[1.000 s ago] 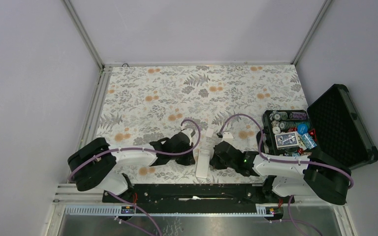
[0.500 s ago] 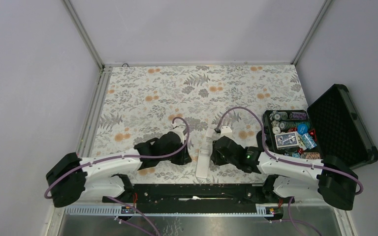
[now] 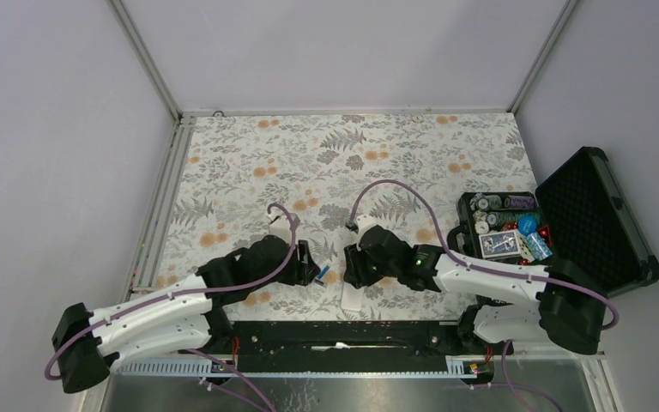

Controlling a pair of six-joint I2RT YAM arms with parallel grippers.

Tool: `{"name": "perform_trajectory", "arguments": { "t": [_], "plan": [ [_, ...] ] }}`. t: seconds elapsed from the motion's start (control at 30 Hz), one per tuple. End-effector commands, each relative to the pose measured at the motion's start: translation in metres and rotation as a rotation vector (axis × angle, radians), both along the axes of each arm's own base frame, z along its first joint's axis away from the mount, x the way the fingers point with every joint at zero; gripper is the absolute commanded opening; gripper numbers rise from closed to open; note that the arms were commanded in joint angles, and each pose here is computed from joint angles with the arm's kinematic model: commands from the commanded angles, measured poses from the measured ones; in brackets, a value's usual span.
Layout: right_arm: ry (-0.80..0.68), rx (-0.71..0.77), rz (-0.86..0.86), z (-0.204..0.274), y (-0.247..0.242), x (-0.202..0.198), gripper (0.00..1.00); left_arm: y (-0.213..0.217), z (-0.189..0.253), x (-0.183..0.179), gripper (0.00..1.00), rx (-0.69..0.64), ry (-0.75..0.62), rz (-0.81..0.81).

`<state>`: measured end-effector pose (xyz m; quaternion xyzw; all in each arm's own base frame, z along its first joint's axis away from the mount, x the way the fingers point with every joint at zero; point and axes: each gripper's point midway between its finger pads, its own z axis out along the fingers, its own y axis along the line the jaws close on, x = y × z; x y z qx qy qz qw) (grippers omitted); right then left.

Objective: Load the batteries into the remote control

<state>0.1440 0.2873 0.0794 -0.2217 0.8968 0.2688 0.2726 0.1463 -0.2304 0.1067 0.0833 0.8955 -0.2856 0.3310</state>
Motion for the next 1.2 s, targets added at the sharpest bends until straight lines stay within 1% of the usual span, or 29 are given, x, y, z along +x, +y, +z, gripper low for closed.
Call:
{"name": "perform_trajectory", "arguments": {
  "t": [0.0,0.2,0.53,0.77,1.03,1.17],
  "plan": [
    [0.003,0.069,0.144,0.014,0.030,-0.007,0.43,0.017,0.006,0.007,0.56,0.025,-0.051,0.067],
    [0.026,0.045,0.222,0.004,0.044,-0.009,0.43,0.030,0.026,0.006,0.62,-0.003,-0.097,0.089],
    [0.045,-0.005,0.278,-0.019,0.071,-0.003,0.43,0.045,0.052,0.001,0.63,-0.069,-0.153,0.101],
    [0.036,-0.076,0.284,-0.036,0.081,0.003,0.46,0.049,0.051,-0.004,0.63,-0.069,-0.158,0.085],
    [-0.009,-0.181,0.275,-0.051,0.084,0.013,0.47,0.049,0.057,-0.008,0.63,-0.106,-0.165,0.071],
    [-0.019,-0.231,0.292,-0.058,0.083,0.010,0.47,0.049,0.057,-0.009,0.63,-0.110,-0.164,0.066]
  ]
}}
